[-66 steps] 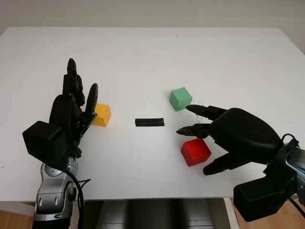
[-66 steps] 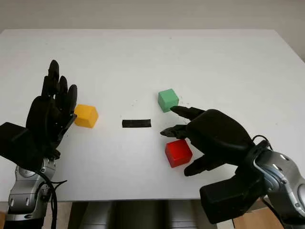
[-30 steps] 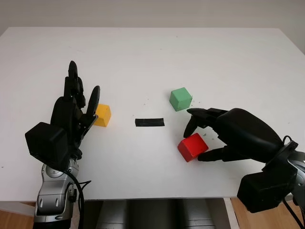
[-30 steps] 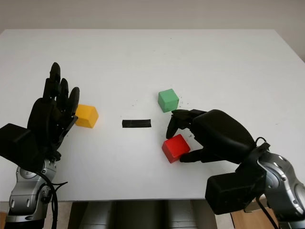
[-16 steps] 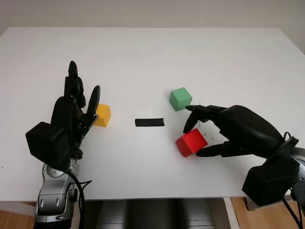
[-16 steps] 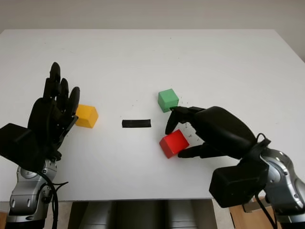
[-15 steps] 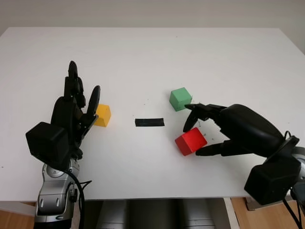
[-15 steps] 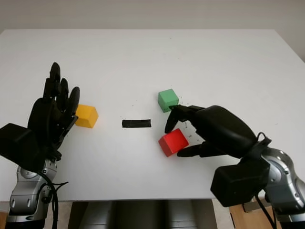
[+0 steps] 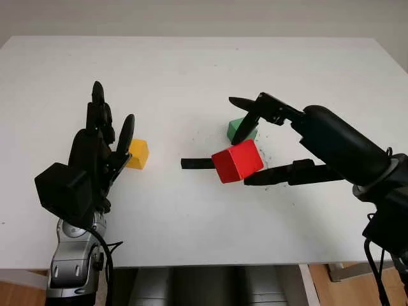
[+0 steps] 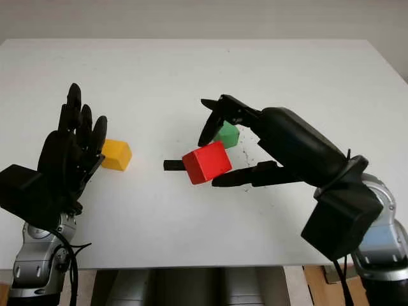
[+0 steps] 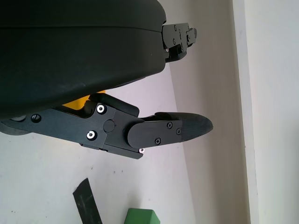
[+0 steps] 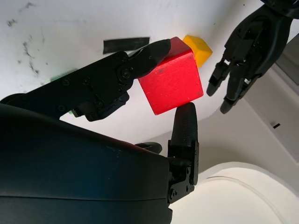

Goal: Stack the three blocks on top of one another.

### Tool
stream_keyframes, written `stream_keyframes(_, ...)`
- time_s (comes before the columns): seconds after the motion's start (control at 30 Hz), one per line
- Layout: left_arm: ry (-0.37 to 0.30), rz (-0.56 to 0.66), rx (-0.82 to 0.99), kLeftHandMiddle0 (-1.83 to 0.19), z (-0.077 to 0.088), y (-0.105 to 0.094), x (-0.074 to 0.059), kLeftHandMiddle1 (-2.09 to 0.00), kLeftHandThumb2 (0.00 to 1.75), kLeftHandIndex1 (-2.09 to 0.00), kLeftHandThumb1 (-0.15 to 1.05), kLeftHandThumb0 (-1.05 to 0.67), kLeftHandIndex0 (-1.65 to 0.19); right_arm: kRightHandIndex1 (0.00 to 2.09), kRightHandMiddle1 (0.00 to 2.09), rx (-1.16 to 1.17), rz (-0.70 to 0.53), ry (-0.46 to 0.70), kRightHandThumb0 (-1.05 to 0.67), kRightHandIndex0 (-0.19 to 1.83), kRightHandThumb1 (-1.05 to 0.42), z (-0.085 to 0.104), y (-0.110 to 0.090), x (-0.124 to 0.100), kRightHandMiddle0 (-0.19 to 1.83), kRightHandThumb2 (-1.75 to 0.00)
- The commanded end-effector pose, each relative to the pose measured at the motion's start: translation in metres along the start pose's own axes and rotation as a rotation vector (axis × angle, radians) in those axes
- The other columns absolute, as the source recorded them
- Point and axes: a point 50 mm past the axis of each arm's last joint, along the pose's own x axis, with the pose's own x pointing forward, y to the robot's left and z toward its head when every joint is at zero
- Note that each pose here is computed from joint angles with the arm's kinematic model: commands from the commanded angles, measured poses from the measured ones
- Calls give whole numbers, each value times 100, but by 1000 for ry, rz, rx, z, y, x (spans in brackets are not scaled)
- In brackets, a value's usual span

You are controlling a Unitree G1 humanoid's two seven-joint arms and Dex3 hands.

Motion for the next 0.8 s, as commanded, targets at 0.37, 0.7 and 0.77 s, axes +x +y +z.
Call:
stream_keyframes(0.37, -20, 2, -2, 15, 4, -4, 0, -5, 46, -5, 105, -56, 14, 9, 162, 77, 80, 131, -31, 43, -90, -18, -9, 65, 43, -5)
stream_keyframes(0.7, -22, 2, -12, 15, 4, -5, 2, -5, 46, -5, 105, -57, 15, 7, 171, 64, 174, 175, -43, 39, -93, -37, -2, 89, 37, -6)
stream_keyframes(0.77, -21, 4, -13, 15, 4, -5, 2, -5, 46, -5, 105, -57, 14, 7, 170, 61, 190, 182, -42, 39, -93, -39, -2, 93, 36, -6)
